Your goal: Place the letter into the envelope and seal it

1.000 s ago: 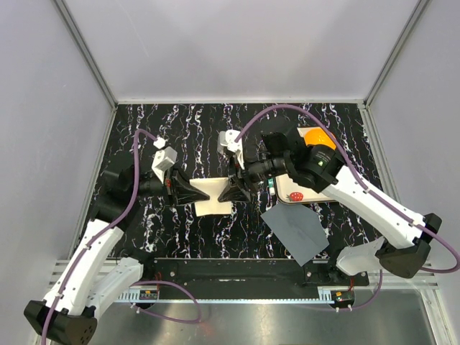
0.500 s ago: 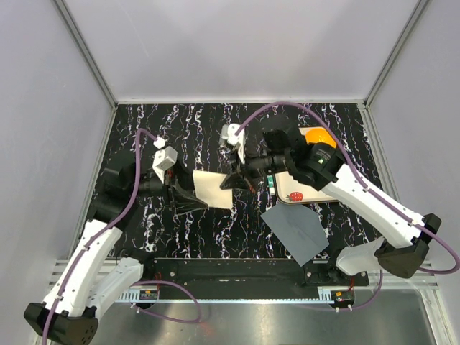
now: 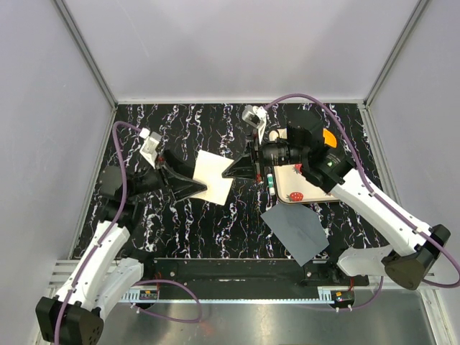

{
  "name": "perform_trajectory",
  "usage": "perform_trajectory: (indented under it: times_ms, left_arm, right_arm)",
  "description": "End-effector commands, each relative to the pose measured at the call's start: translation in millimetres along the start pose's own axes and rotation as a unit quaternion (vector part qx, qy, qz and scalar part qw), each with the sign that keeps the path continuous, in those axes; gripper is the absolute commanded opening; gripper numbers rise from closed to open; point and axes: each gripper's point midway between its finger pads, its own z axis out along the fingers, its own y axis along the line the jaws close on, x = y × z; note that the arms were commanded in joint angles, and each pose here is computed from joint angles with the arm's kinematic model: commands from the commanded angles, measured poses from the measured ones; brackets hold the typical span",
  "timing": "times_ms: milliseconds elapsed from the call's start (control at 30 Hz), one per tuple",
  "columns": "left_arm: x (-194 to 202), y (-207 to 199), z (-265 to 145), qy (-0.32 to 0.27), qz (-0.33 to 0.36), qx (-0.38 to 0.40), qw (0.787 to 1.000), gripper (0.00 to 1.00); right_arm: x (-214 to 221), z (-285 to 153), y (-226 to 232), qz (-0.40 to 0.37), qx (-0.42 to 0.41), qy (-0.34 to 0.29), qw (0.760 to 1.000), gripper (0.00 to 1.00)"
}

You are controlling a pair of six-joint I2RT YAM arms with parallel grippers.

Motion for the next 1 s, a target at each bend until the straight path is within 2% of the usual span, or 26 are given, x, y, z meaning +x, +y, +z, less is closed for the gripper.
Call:
perform_trajectory:
  times_ms: [0,67,167,233,400,467,500,533,567,600,700,833,967]
  left_arm:
    - [-31.8,-9.8,1.9,-0.073,-0.04,0.0,0.997,0.69]
    - [-34.1,-13.9,1.6,-0.079,-0.043,0.006,0.996,0.68]
    - [-34.8,-19.0,0.6,-0.081,-0.035,0.017,0.996,0.59]
    - [-34.6,-21.3,0.4,-0.08,-0.032,0.025,0.996,0.46]
    - [-36.0,-18.4,0.9,-0.089,-0.044,0.031,0.995,0.27]
    - [-37.2,-18.5,1.3,-0.09,-0.039,0.032,0.995,0.07]
    - [-36.8,-16.7,1.8,-0.089,-0.035,0.03,0.995,0.0]
    - [-35.4,-14.4,1.8,-0.087,-0.037,0.027,0.995,0.0]
    - [-33.5,-11.3,1.4,-0.085,-0.039,0.022,0.995,0.0]
    - [-29.3,-8.7,1.2,-0.075,-0.046,0.019,0.996,0.0]
    - [-20.0,-2.4,-1.7,-0.056,-0.043,0.01,0.997,0.0]
    - [-12.4,11.0,-6.4,-0.047,-0.031,-0.012,0.998,0.0]
    - [-9.3,15.8,-6.8,-0.039,-0.022,-0.02,0.999,0.0]
  right_arm:
    - [-22.9,-5.7,23.6,-0.007,-0.033,-0.054,0.998,0.0]
    - [-24.7,-6.8,23.0,-0.002,-0.027,-0.063,0.998,0.0]
    - [-27.2,-6.0,21.1,0.004,-0.026,-0.079,0.997,0.0]
    - [-27.5,-5.2,21.0,0.011,-0.028,-0.083,0.996,0.0]
    - [-29.7,-1.8,18.1,0.008,-0.03,-0.097,0.995,0.0]
    - [-27.4,-0.3,15.2,0.011,-0.028,-0.096,0.995,0.0]
    - [-26.4,0.2,13.1,0.012,-0.026,-0.095,0.995,0.0]
    - [-25.2,0.3,11.7,0.014,-0.024,-0.093,0.995,0.09]
    - [-22.6,-0.6,8.2,0.021,-0.016,-0.085,0.996,0.25]
    - [-17.9,-3.1,4.8,0.033,-0.009,-0.073,0.997,0.54]
    - [-8.2,-20.5,-13.1,0.048,0.027,-0.034,0.998,0.81]
    - [24.3,-62.8,-48.9,0.061,0.1,0.051,0.992,0.91]
    - [83.0,-133.5,-88.8,0.077,0.181,0.153,0.969,0.95]
